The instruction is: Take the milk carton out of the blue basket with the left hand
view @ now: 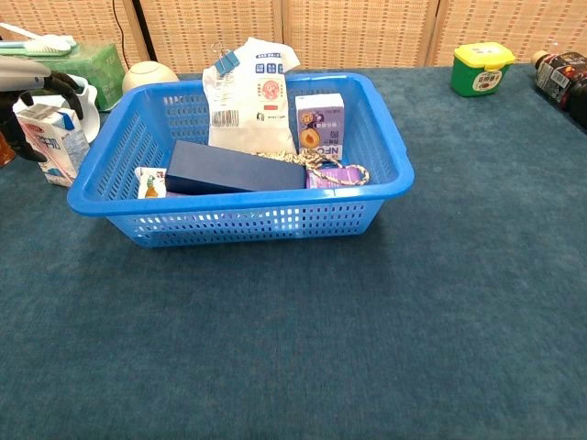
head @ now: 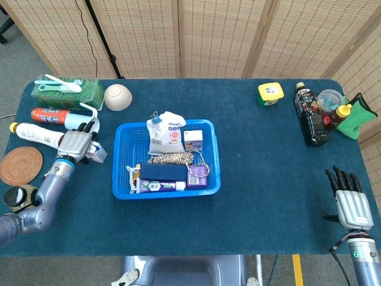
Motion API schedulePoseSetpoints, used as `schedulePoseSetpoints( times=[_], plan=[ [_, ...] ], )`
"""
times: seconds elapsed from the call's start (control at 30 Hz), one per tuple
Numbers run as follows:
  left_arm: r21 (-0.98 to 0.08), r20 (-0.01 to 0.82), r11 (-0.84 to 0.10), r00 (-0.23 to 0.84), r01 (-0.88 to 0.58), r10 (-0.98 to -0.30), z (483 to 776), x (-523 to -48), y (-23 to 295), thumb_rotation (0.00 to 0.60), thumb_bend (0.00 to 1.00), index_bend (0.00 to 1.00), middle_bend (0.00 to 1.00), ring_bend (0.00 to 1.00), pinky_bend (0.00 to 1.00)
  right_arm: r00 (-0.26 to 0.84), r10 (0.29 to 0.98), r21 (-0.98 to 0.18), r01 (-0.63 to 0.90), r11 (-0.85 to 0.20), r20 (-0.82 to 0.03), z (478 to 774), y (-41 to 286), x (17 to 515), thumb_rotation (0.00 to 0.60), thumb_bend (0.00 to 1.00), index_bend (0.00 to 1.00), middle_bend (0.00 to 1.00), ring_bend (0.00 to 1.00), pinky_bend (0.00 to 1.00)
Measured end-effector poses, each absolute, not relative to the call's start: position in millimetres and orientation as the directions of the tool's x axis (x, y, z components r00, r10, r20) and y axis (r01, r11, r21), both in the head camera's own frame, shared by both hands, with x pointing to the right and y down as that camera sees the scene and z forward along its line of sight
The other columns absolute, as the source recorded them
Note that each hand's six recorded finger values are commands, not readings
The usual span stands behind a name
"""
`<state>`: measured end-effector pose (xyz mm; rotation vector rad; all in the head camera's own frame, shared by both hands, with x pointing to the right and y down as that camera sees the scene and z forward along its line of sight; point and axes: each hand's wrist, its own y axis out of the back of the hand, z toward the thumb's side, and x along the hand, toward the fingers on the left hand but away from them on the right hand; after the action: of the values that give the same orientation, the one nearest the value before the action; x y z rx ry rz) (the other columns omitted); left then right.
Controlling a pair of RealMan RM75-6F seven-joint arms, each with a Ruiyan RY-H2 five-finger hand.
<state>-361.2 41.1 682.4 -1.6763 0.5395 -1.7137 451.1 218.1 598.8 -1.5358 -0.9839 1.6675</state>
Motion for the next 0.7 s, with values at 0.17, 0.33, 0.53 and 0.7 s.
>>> schedulePoseSetpoints(
  times=[0.17, 0.33, 0.53, 0.7],
  plan=[
    [-0.709, 0.7, -0.684, 0.055, 0.173, -0.712, 667.0, -364.7, 42.7, 0.6, 0.35, 0.04, 0.0, 0.0, 0.08, -0.092, 0.86, -0.865, 0.025, -0.501, -0.501, 598.3, 218.4, 450.4, 0.6, 0.0, 0.0, 0.0, 0.0, 0.0],
    [-0.733, 0.679, -0.671, 0.072, 0.113, -0.73, 643.5, -371.4, 44.0, 0.6, 0.31, 0.0, 0.0, 0.0, 0.01, -0.086, 0.863, -0.867, 0.027, -0.498, -0.498, 596.8, 218.5, 448.8, 0.6, 0.0, 0.0, 0.0, 0.0, 0.0],
    [-0.824, 0.566, -0.564, 0.079, 0.052, -0.821, 604.4, -394.5, 51.6, 0.566, 0.28, 0.0, 0.0, 0.0, 0.0, -0.077, 0.865, -0.868, 0.024, -0.496, -0.496, 594.6, 219.4, 446.6, 0.6, 0.0, 0.0, 0.0, 0.0, 0.0],
    [-0.881, 0.468, -0.472, 0.075, -0.036, -0.88, 576.0, -424.7, 82.0, 0.532, 0.25, 0.0, 0.0, 0.0, 0.0, -0.07, 0.871, -0.874, 0.021, -0.485, -0.485, 590.7, 219.5, 444.6, 0.6, 0.0, 0.0, 0.0, 0.0, 0.0]
  ],
)
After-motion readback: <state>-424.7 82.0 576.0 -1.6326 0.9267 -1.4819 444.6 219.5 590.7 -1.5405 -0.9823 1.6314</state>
